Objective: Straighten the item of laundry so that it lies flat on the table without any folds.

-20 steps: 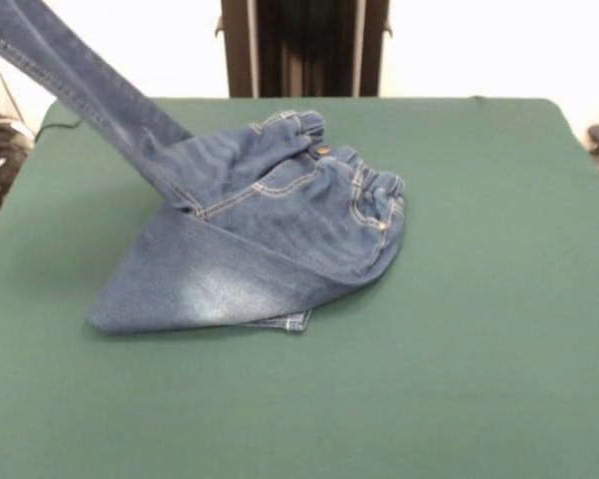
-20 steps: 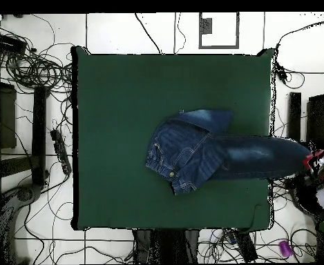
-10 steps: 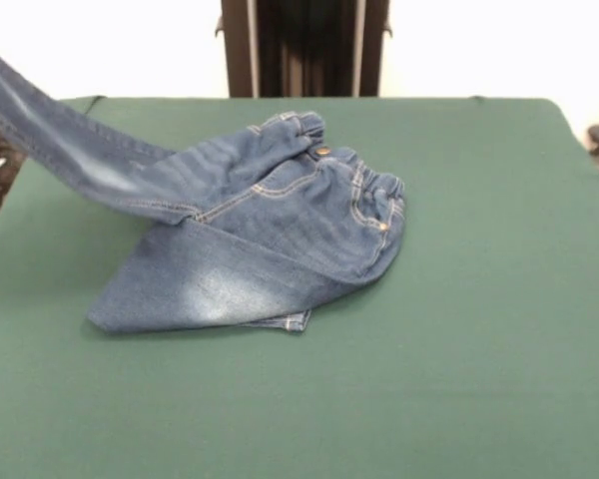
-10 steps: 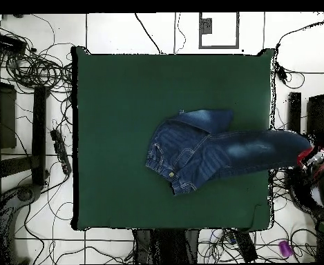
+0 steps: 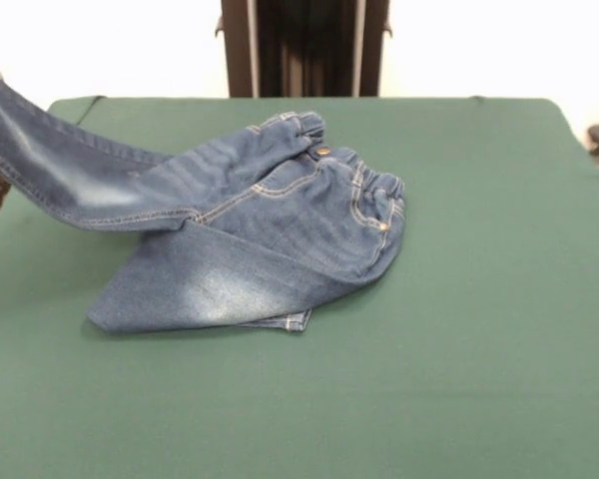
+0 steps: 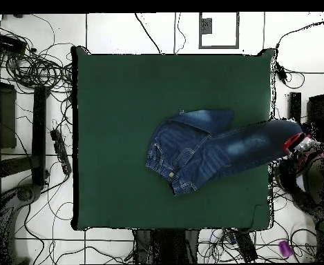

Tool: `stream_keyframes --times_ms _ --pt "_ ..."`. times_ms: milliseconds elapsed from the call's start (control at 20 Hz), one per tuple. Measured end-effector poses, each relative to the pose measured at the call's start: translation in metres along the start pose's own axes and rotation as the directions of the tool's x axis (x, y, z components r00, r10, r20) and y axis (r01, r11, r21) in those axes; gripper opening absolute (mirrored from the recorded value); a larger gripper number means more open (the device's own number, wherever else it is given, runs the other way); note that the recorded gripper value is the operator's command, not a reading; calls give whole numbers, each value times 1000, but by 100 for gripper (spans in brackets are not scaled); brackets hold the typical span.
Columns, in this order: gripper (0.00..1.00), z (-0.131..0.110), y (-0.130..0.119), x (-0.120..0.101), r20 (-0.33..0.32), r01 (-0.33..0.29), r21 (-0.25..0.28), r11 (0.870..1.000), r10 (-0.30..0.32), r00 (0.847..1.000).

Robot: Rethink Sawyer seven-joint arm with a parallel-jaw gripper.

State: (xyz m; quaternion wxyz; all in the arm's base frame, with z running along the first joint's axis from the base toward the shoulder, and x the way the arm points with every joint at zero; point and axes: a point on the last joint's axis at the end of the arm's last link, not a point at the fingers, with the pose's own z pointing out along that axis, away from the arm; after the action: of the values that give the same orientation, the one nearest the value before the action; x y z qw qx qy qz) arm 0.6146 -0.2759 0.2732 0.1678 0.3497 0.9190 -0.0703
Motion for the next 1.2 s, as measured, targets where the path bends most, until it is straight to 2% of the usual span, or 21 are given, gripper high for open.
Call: stream_keyframes --times_ms 250,450,600,850,900,1200 --pt "0 8 1 -3 28 3 -44 999 -2 1000" --pt "0 17 0 -5 46 23 -56 998 -21 999" --pt "0 30 -4 -1 33 41 -57 998 -39 999" --pt "0 39 -1 5 20 61 -66 996 -60 998" --pt "100 39 2 6 17 66 -70 995 -65 998" --pt "100 38 4 6 19 70 -72 995 -68 997"
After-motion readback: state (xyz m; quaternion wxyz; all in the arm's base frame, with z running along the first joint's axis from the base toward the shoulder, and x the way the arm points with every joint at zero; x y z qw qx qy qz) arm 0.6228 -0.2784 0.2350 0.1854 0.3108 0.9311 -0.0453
